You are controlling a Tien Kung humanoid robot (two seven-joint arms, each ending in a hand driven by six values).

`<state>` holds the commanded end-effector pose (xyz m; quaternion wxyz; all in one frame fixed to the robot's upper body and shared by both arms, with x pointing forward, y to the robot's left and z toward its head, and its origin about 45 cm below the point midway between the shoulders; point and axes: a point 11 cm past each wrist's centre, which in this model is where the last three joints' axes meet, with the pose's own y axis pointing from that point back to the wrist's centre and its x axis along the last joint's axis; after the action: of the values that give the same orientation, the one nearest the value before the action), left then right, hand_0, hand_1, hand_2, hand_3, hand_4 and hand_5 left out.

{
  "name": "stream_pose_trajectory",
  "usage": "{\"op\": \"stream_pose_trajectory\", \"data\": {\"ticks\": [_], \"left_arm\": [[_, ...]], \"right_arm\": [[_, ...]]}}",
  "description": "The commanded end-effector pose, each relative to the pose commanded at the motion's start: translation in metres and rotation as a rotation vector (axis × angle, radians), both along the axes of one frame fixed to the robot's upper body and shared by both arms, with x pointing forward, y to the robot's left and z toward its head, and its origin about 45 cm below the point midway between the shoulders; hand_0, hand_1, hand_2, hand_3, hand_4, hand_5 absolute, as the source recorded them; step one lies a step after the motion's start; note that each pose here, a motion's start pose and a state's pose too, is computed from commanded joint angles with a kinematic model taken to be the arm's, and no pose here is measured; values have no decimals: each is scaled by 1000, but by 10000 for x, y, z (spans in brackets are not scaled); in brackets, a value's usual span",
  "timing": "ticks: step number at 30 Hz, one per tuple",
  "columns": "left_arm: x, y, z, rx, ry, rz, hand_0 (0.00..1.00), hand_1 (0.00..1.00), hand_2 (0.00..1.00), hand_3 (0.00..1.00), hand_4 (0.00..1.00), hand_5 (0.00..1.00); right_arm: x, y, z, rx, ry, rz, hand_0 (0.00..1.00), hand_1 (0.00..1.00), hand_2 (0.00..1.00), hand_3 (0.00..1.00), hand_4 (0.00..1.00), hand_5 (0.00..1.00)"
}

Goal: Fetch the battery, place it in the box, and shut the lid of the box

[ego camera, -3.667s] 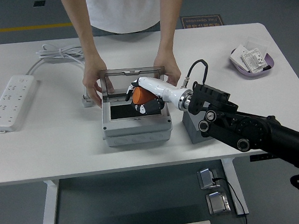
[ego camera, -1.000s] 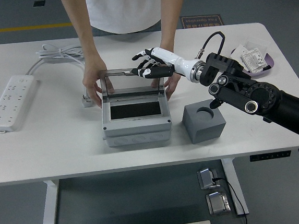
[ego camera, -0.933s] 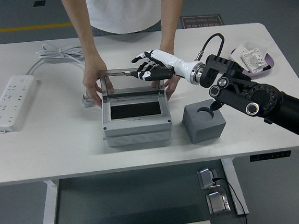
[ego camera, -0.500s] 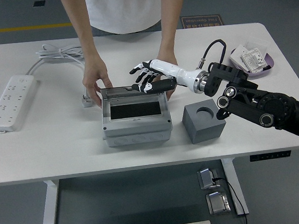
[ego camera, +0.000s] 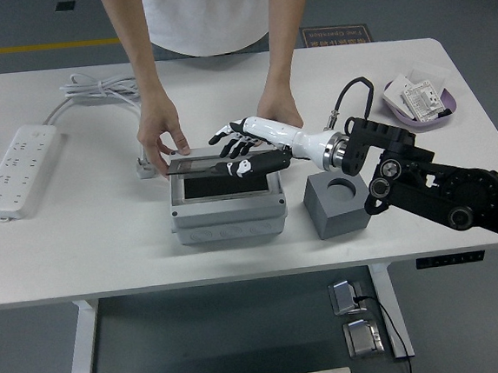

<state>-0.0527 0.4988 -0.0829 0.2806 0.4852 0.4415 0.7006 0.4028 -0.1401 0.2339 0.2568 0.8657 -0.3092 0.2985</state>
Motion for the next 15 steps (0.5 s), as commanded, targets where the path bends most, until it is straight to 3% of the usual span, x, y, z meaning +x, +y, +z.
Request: {"op": "stream_pose_trajectory", "data": {"ticks": [9, 15], "left_arm": [[-6, -25, -12, -5, 1, 2, 649, 705, 667, 686, 694, 179], [-22, -40, -19, -7, 3, 7, 649, 706, 667, 686, 694, 180]], "right_arm": [[-66, -36, -85, 3, 26, -6, 683, 649, 680, 811, 691, 524], [-52, -235, -2, -6, 33, -44, 671, 645, 681, 812, 686, 522]]}}
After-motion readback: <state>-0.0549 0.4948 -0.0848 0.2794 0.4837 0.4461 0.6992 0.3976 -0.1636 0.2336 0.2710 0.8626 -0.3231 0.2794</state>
